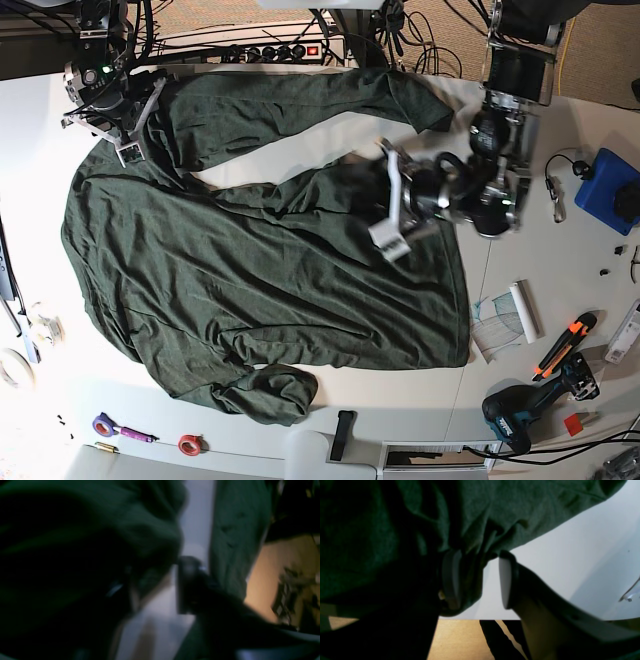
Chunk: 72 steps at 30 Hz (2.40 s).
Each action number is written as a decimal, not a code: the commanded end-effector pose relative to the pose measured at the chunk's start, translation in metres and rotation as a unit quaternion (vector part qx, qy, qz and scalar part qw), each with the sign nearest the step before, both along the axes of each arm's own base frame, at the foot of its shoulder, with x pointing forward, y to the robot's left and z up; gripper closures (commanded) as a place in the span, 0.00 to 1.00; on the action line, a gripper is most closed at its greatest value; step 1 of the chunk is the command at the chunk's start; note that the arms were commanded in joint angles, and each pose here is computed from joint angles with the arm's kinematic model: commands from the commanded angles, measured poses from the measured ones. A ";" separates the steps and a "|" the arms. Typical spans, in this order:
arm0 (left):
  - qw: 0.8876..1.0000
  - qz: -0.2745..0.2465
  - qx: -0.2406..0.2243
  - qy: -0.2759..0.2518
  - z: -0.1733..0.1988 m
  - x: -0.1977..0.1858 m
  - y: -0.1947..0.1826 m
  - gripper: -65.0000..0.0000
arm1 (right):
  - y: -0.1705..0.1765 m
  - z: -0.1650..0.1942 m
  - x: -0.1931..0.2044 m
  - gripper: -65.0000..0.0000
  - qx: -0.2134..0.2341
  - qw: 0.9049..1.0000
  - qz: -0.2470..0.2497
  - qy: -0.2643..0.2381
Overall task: Layout the t-shirt on the table in an organized manner, then fold the t-shirt properly
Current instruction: 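Grasp the shirt side edge with the left gripper and lift it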
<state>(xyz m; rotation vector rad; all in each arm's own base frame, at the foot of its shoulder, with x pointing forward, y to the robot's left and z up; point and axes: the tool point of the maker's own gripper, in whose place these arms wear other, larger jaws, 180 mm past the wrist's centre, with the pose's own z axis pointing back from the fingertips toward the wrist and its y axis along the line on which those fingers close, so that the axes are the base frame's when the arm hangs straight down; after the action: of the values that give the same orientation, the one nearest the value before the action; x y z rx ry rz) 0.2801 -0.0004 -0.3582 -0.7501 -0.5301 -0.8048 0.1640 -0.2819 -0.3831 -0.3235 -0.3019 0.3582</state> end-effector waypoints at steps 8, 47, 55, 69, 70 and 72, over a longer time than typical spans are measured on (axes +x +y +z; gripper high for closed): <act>0.994 0.090 -0.047 -0.040 0.036 0.038 0.055 1.00 | 0.000 0.004 0.003 0.62 -0.001 1.000 0.006 -0.007; 0.986 0.118 0.074 -0.091 -0.041 0.009 0.047 0.55 | 0.002 0.006 0.010 0.62 0.004 1.000 0.013 -0.025; 0.984 0.115 0.093 -0.101 -0.041 0.015 0.050 1.00 | 0.002 0.006 0.010 0.62 0.004 1.000 0.013 -0.025; 0.985 0.037 0.137 -0.100 0.001 -0.009 0.073 1.00 | 0.002 0.006 0.010 0.62 0.004 1.000 0.013 -0.025; 0.985 0.031 0.140 -0.100 0.003 -0.012 0.074 1.00 | 0.002 0.006 0.010 0.62 0.004 1.000 0.013 -0.025; 0.984 0.021 0.147 -0.093 0.006 -0.017 0.078 1.00 | 0.002 0.006 0.010 0.62 0.004 1.000 0.013 -0.025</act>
<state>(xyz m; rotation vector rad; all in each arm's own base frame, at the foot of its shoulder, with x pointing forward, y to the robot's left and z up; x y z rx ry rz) 0.2560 0.0785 -0.3634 -0.3913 -0.5340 -0.8892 0.1694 -0.2773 -0.3823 -0.3074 -0.3369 0.3647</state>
